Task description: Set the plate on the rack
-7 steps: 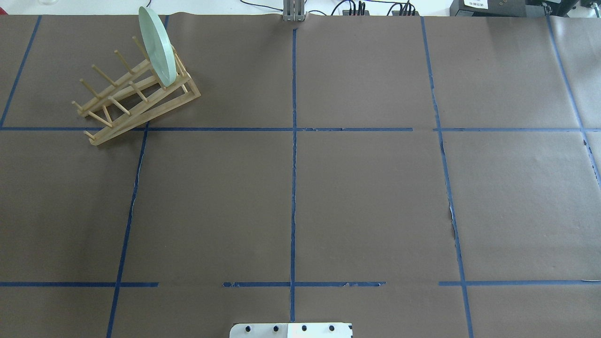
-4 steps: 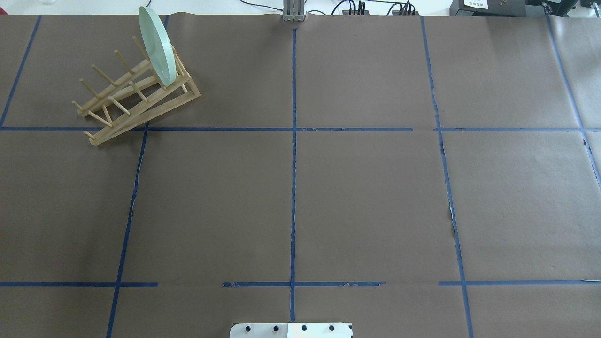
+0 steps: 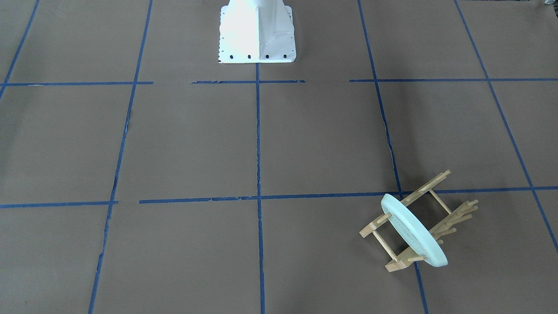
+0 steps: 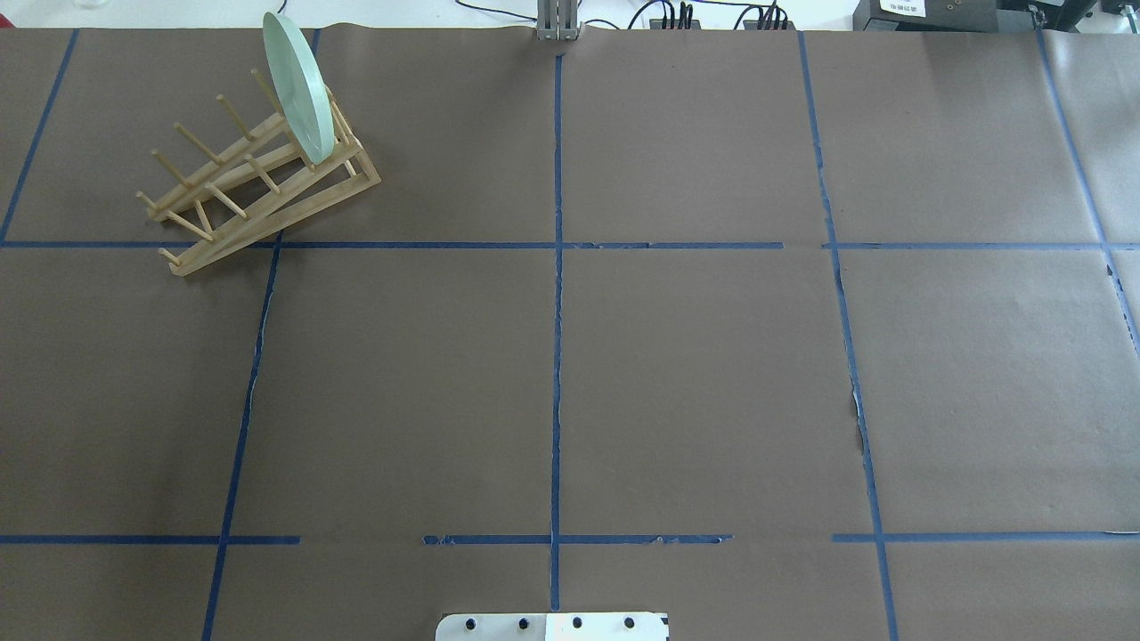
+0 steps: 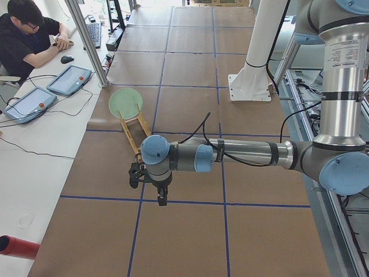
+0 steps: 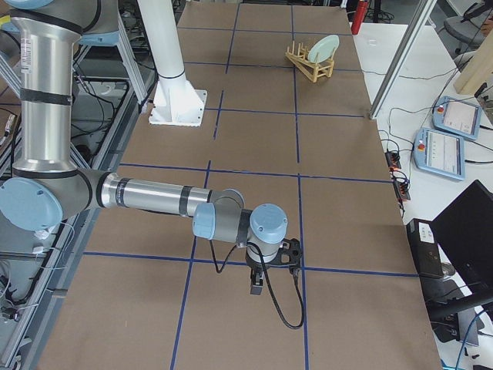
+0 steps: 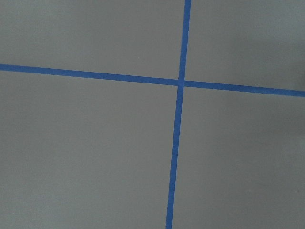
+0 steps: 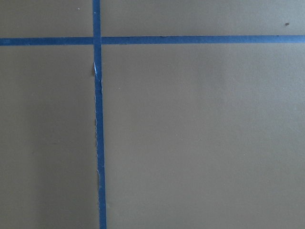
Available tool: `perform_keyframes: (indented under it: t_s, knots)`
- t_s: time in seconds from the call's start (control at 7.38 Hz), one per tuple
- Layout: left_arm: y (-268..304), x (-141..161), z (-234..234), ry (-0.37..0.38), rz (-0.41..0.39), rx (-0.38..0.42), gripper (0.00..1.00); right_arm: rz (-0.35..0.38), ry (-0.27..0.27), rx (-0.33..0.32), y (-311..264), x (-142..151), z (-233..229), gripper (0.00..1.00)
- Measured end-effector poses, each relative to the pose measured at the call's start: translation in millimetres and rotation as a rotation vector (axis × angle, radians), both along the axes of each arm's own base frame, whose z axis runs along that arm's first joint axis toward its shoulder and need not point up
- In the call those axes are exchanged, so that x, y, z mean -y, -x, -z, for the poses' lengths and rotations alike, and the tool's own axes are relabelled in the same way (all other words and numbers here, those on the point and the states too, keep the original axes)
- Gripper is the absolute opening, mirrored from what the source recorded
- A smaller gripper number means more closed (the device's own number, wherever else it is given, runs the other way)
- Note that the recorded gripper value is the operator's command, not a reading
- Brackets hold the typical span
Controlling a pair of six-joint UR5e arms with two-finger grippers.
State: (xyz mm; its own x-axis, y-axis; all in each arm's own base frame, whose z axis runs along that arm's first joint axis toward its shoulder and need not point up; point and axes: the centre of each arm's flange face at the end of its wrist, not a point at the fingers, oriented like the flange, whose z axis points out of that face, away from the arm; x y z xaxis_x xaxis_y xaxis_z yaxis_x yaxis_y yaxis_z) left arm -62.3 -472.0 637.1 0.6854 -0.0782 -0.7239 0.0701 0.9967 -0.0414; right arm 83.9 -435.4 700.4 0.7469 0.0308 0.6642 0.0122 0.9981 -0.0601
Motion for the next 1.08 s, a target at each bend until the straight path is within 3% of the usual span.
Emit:
perform_keyframes:
  t_s: [0.54, 1.08]
  knots:
    - [0.8, -2.4, 0.1, -0.065, -0.003, 0.004, 1.0, 0.0, 0.0, 0.0, 0.0, 0.0, -0.2, 1.0]
    - [0.9, -4.7, -3.6, -0.153, -0.089, 0.01, 1.0, 0.0, -0.001, 0.0, 0.0, 0.1, 0.2, 1.0]
